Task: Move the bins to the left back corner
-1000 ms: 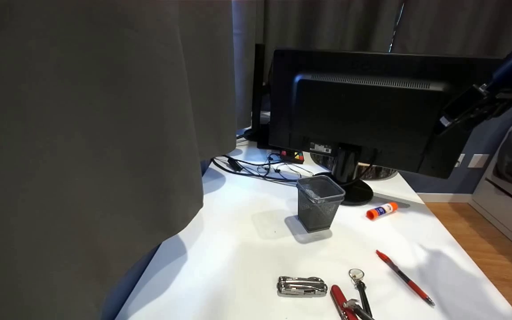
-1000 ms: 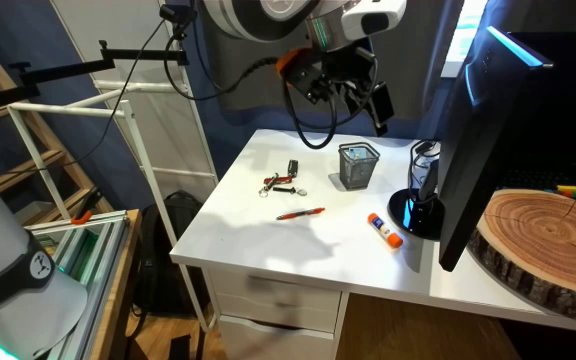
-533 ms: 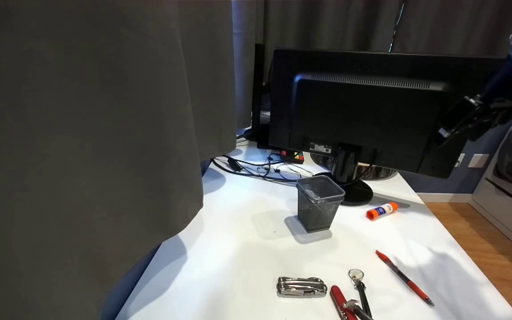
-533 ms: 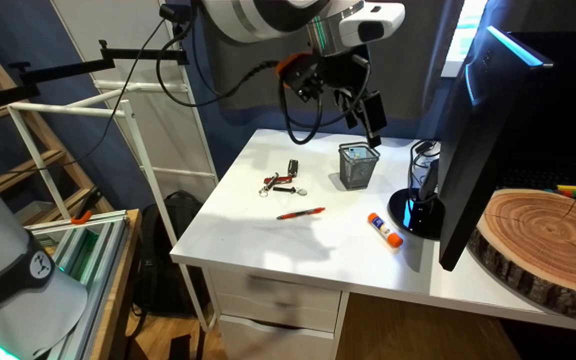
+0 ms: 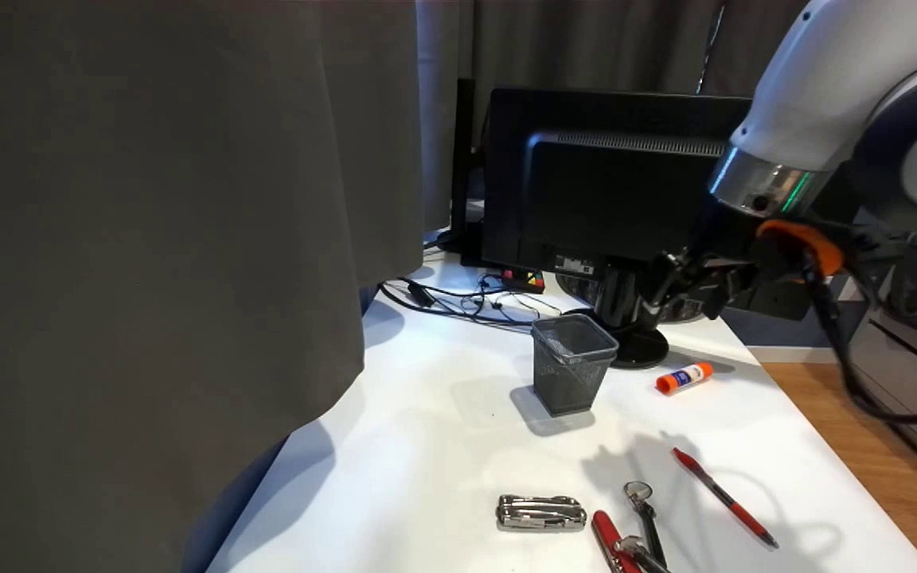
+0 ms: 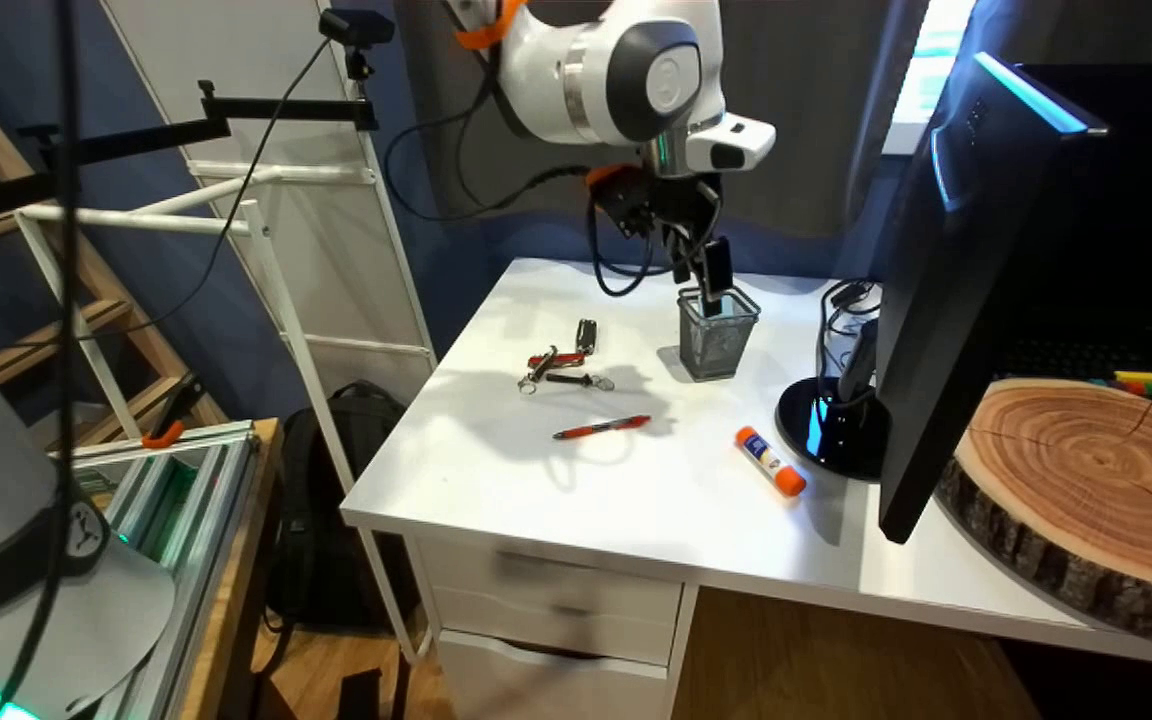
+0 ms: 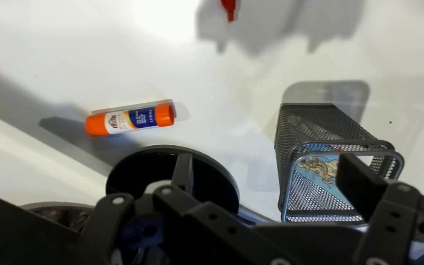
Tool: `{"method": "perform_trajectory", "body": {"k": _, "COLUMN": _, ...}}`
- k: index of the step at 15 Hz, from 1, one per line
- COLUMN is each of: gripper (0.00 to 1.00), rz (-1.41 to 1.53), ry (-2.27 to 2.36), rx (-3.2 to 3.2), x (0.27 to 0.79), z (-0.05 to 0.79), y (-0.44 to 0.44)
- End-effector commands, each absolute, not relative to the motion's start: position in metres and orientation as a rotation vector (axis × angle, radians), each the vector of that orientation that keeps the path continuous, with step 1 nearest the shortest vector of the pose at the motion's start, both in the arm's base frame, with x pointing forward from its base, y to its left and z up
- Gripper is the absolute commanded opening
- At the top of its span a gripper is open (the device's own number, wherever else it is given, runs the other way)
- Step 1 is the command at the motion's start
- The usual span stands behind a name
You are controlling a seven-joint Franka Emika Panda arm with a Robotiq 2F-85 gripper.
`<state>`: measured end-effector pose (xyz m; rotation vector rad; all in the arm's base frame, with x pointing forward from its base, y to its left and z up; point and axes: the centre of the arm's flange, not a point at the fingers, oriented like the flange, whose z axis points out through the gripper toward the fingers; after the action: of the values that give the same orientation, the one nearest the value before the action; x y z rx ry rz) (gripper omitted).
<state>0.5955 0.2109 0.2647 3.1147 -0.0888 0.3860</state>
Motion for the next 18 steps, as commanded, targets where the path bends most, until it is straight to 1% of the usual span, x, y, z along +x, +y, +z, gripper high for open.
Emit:
{"method": "perform_trajectory", "body": {"k": 1, "gripper": 1.00, "rz": 0.419, "ry": -0.138, "rx": 3.197, "x": 0.665, "z": 0.232, "y": 0.216}}
{"method": "perform_trajectory", "body": {"k": 4, "gripper": 1.00, "rz": 0.474, "ry": -0.215, "rx": 3.269, "x": 0.695, "z": 0.225, "y": 0.223}}
{"method": "perform_trajectory", "body": {"k": 8, "gripper": 1.00, "rz": 0.335, "ry": -0.233, "rx": 3.286, "x": 0.711, "z": 0.211, "y": 0.236}}
{"method": "perform_trajectory", "body": {"k": 9, "gripper": 0.97, "rz": 0.301, "ry": -0.246, "rx": 3.269, "x": 0.712, "z": 0.206, "y": 0.236}}
{"method": "perform_trajectory", "body": {"k": 10, "gripper": 0.87, "rz": 0.277, "ry": -0.245, "rx": 3.251, "x": 0.712, "z": 0.203, "y": 0.236}}
{"method": "perform_trajectory", "body": {"k": 12, "gripper": 0.74, "rz": 0.262, "ry": -0.264, "rx": 3.232, "x": 0.713, "z": 0.195, "y": 0.231}}
{"method": "perform_trajectory", "body": {"k": 14, "gripper": 0.54, "rz": 0.251, "ry": -0.265, "rx": 3.215, "x": 0.714, "z": 0.188, "y": 0.229}}
{"method": "perform_trajectory", "body": {"k": 16, "gripper": 0.39, "rz": 0.236, "ry": -0.270, "rx": 3.216, "x": 0.711, "z": 0.179, "y": 0.228}}
{"method": "perform_trajectory", "body": {"k": 18, "gripper": 0.27, "rz": 0.230, "ry": -0.271, "rx": 3.225, "x": 0.708, "z": 0.171, "y": 0.232}}
